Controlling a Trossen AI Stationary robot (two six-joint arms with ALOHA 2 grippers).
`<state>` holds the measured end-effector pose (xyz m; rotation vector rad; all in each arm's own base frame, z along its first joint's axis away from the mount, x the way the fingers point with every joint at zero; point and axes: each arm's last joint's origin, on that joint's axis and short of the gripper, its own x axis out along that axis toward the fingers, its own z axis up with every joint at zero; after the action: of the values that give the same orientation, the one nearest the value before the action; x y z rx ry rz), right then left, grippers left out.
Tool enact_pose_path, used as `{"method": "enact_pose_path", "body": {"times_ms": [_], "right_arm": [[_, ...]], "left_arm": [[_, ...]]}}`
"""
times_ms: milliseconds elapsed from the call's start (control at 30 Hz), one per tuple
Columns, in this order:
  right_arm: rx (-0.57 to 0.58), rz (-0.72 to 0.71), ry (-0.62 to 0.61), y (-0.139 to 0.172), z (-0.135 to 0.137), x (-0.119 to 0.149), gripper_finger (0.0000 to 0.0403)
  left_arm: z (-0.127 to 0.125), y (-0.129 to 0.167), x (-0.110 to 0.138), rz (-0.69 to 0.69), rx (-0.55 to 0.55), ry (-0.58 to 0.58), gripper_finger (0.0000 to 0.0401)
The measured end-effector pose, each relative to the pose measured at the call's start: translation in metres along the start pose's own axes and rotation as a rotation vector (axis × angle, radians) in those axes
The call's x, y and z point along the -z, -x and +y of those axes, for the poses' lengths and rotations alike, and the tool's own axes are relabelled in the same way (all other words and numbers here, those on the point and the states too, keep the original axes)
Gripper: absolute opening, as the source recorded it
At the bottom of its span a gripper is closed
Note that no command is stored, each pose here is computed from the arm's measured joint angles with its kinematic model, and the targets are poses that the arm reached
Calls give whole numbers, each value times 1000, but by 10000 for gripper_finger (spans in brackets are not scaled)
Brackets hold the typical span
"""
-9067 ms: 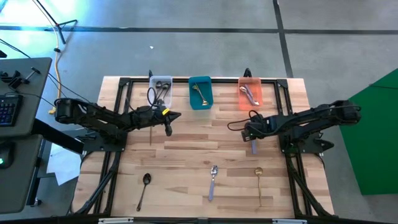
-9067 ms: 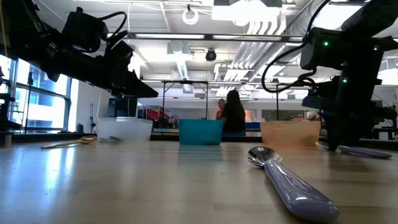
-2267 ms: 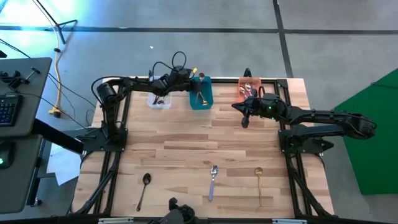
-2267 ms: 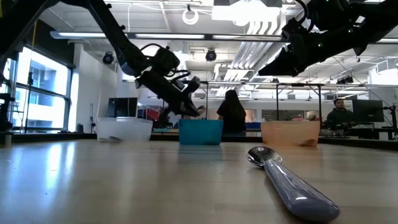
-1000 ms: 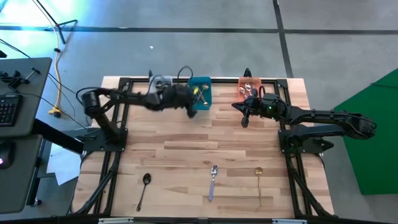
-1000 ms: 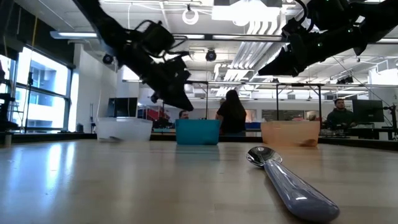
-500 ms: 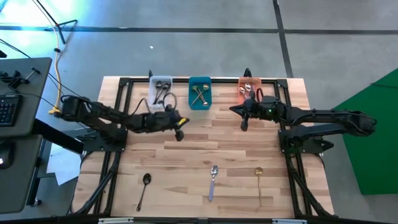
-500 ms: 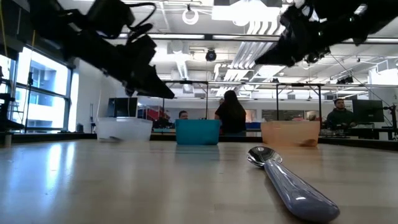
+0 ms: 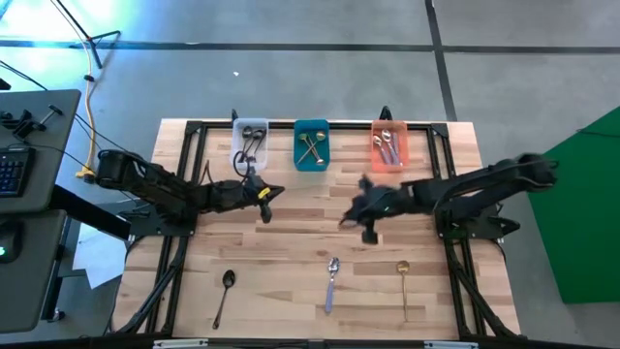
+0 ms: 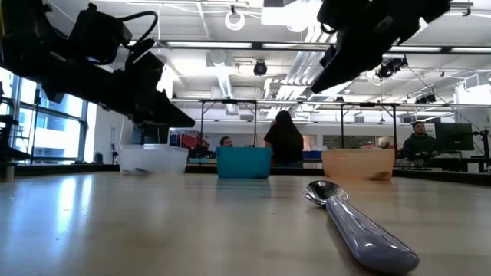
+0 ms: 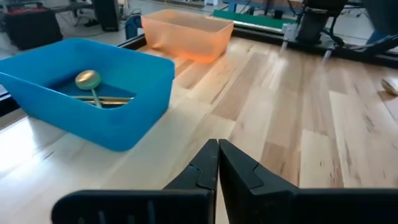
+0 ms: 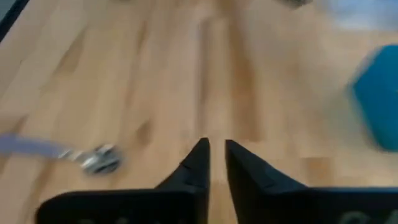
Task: Sort silverware by color (type)
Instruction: Put the purple spoon into the orange bin
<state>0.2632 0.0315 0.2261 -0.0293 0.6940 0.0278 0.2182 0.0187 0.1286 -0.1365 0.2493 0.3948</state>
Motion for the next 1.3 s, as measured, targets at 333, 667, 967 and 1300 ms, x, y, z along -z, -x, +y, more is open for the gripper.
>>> {"method": "enact_pose_path", "body": {"times_ms": [333,667,967,1300], "right_arm": [[-288,268,331,-49,67,-29,160],[-470,375,488,-95,107,-34,162],[-558,428,576,-129,123,-24,134],[-519,458,659,-148,122,-11,134]], "left_arm": [[1,0,0,2,0,-30,3],[0,0,1,11,7,-73,3],[-6,2,2,13,38,-72,3],[-12,4,4,21,65,-89,3]]}}
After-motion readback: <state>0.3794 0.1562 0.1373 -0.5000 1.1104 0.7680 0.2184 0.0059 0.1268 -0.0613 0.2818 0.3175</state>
